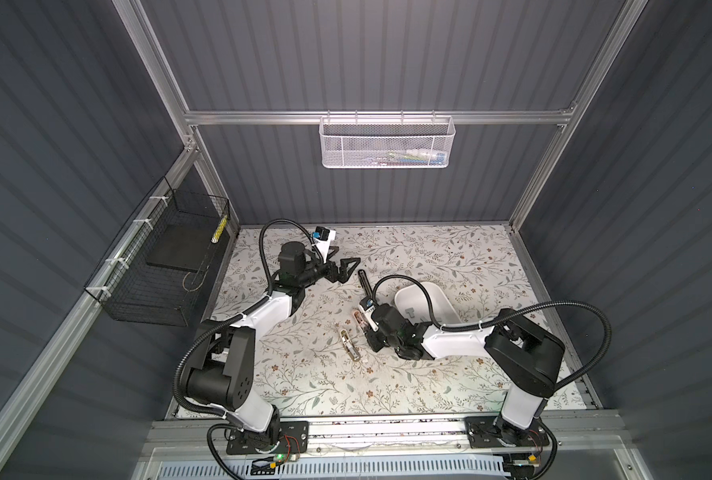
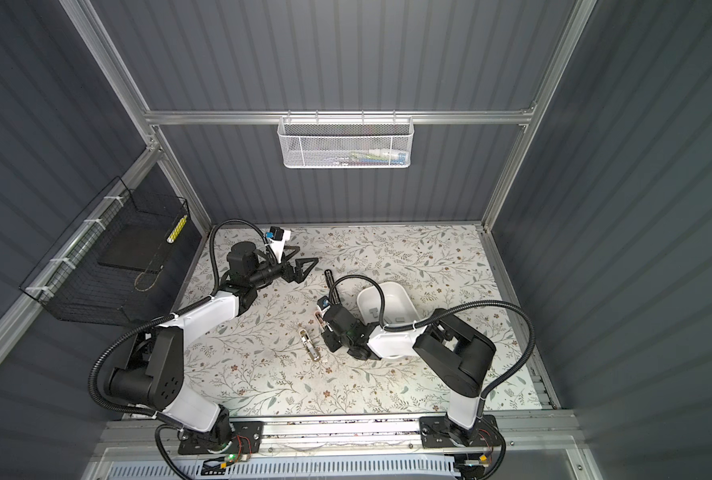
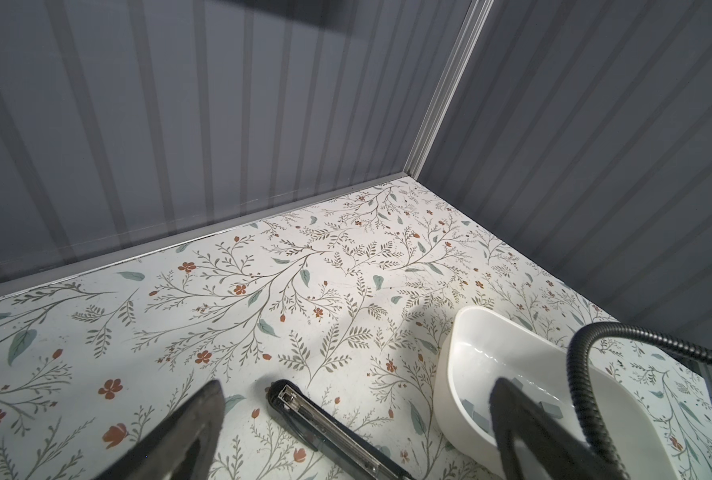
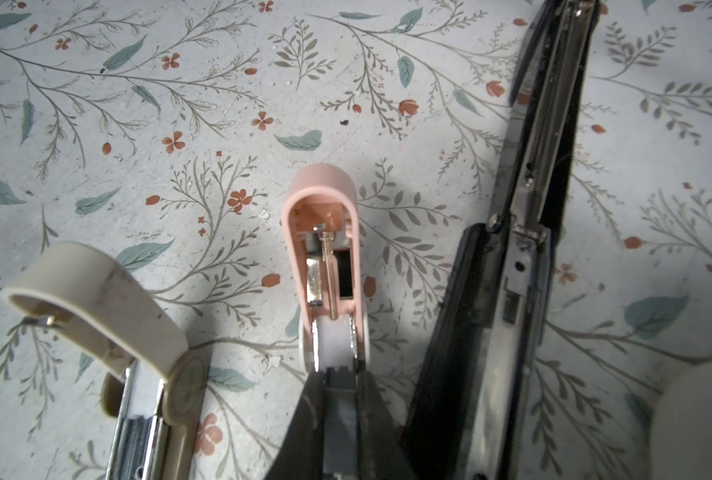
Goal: Load the staples into the stapler
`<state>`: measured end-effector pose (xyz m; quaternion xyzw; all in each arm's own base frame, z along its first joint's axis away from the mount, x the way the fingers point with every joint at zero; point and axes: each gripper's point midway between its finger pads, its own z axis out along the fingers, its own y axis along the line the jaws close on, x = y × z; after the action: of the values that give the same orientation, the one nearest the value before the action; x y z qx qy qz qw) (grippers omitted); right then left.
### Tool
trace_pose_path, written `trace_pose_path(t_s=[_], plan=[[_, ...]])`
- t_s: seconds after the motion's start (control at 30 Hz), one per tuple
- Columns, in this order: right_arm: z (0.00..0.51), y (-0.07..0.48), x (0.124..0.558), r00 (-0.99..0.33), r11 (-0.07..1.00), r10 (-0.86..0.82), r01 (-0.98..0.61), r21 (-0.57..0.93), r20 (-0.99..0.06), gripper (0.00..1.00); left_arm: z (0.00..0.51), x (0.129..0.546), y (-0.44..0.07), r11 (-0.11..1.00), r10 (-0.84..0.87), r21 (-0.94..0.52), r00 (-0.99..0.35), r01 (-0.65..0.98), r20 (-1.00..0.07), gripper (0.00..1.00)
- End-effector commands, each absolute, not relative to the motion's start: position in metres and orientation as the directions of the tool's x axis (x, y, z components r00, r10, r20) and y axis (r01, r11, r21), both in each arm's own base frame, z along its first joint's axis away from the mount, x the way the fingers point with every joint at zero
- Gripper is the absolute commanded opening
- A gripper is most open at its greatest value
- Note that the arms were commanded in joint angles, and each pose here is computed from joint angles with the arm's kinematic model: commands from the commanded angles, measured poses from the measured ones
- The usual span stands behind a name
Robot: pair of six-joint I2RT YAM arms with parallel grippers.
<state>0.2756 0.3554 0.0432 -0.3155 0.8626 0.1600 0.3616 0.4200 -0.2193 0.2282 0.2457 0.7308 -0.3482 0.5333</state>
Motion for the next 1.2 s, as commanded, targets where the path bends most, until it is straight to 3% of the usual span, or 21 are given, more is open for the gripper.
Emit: trace_pose_path(t_s=[0.0,0.57,1.17], plan=[[0.028,0.348,0.263,-0.572,0.746,-0.456,-0.664,0.058,-0.681,0.00,0.239,0.417,-0.217,0.635,-0.015,-0.224,-0.278,0.739,-0.960,0.99],[0.011,0.354,0.267,-0.572,0.742,-0.473,-0.668,0.046,-0.670,0.00,0.239,0.416,-0.217,0.637,-0.014,-0.221,-0.275,0.739,-0.961,0.99],[0.040,0.354,0.272,-0.547,0.754,-0.437,-0.655,0.040,-0.714,0.00,0.240,0.415,-0.216,0.637,-0.015,-0.221,-0.274,0.739,-0.962,0.99]])
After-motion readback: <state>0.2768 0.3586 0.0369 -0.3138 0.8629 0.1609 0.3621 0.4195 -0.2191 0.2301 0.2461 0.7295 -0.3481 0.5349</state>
